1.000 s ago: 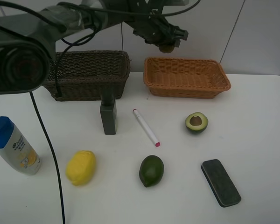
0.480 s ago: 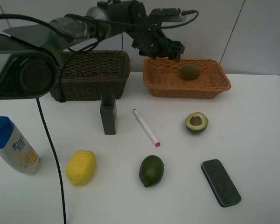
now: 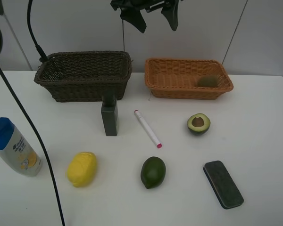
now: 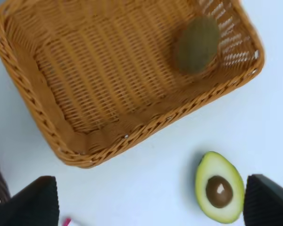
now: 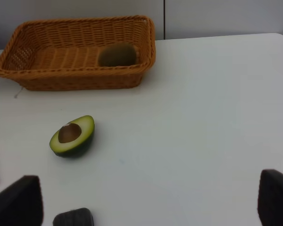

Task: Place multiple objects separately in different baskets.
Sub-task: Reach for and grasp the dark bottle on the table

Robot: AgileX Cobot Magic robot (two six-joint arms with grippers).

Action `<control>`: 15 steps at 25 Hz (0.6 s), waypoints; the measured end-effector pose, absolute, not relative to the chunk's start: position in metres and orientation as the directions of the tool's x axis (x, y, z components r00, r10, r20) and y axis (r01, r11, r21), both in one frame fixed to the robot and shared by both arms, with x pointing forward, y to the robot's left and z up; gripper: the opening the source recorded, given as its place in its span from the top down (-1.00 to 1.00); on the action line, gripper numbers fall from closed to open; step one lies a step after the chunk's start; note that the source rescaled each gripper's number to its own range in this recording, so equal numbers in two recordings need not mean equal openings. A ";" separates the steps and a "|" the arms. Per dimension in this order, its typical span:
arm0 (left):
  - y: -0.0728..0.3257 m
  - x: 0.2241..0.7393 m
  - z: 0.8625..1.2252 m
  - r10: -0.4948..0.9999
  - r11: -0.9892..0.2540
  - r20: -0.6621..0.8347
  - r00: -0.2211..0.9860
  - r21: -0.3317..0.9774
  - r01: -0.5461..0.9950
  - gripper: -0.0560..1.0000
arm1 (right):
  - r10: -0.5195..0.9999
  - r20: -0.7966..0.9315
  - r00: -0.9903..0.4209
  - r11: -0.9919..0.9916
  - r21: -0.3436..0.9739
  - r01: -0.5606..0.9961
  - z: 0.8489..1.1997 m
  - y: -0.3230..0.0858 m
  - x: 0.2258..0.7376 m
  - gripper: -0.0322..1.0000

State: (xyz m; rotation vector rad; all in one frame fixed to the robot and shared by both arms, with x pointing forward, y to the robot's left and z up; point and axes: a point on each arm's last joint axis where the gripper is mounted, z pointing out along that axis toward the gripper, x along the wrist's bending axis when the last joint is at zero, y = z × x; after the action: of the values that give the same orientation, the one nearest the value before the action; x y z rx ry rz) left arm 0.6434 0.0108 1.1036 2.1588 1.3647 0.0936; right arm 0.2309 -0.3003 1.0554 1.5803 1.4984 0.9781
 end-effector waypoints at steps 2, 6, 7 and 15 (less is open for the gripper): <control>0.019 0.634 1.118 0.853 -0.308 -0.226 0.471 0.511 0.803 -0.99 | 0.999 0.039 0.029 -0.048 0.898 0.438 1.055 -0.300 0.231 -1.00; 0.045 0.600 1.131 0.881 -0.308 -0.200 0.428 0.442 0.842 -0.99 | 0.999 0.040 0.028 -0.048 0.898 0.438 1.055 -0.300 0.231 -1.00; 0.054 0.589 1.135 0.891 -0.302 -0.194 0.411 0.424 0.854 -0.99 | 0.999 0.040 0.028 -0.048 0.898 0.438 1.055 -0.300 0.231 -1.00; 0.117 0.501 1.115 0.955 -0.216 -0.154 0.255 0.234 0.948 -0.99 | 0.999 0.040 0.028 -0.048 0.898 0.438 1.055 -0.300 0.231 -1.00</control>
State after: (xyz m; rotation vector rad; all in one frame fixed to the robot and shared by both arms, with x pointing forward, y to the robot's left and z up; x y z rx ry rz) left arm 0.5012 0.1174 1.1148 2.2508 1.7619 0.0333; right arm 0.2309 -0.3002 1.0554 1.5806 1.4988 0.9793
